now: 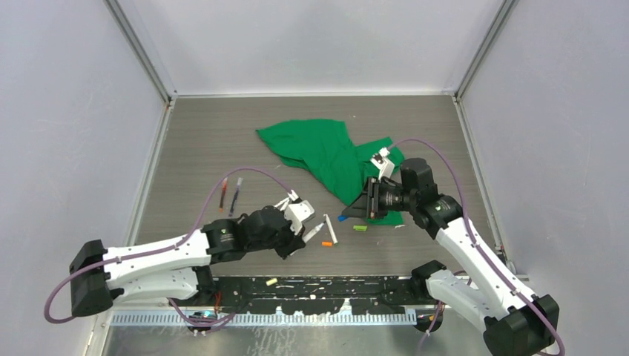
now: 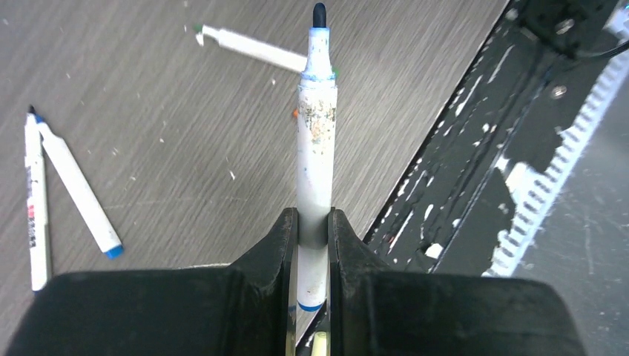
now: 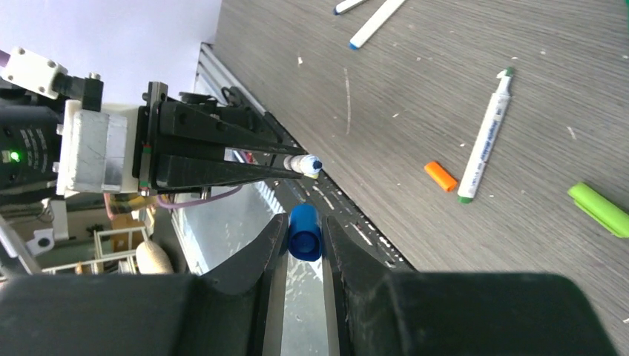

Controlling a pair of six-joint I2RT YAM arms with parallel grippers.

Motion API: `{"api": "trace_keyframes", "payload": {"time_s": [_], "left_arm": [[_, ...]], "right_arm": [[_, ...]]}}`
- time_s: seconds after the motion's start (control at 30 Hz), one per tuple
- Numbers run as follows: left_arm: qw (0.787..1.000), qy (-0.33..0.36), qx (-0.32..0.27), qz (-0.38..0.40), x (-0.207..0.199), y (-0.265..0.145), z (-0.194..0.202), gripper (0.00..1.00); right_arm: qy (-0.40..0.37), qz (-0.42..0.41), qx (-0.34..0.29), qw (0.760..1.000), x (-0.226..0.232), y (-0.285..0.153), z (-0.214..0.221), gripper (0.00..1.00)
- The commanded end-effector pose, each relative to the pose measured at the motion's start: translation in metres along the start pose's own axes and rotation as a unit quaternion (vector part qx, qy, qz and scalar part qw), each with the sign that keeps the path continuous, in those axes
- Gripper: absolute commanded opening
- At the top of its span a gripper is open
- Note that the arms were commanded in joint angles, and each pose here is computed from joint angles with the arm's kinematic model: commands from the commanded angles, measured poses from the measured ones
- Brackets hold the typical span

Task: Insert the pens into the pen caps
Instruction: Pick up the pen from the center of the board.

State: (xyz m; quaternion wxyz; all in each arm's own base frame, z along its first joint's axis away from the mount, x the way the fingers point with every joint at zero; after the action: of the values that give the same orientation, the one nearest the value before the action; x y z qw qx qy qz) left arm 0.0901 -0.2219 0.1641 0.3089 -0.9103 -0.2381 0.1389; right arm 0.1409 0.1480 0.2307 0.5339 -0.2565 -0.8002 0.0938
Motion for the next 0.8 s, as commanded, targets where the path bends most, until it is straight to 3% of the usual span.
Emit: {"api": "trace_keyframes", "payload": {"time_s": [0.0,0.3,0.77], "left_arm": [[0.996,0.031,-0.072,0.041,-0.012,-0.024,-0.042,0.0],[0.989,0.101,-0.071,0.085,-0.017,-0.052,-0.051,0.0],[0.988,0.102,-0.065,0.092,-0.018,-0.05,-0.051,0.0]], "right_arm": [[-0.037,-0.03,0.027,0.998,0.025,-0.015,-0.007,0.15],[-0.024,-0.069,0.04,0.997,0.034,-0.014,-0.009,0.15],[-0.007,-0.097,0.042,0.994,0.031,-0.009,-0.005,0.15]]}}
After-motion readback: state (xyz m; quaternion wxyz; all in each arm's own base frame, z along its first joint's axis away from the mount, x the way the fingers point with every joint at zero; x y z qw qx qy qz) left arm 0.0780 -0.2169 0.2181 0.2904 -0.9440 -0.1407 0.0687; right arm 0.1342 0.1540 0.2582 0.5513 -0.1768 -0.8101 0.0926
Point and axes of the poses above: each gripper's point midway between its finger pads, its own y axis out along the fingers, its own x axis along the line the jaws close on, z = x × y, the point moved 8 cm from there along -y, back along the fingers, and after that the axes turned 3 degrees about y, right-handed, at the moved point
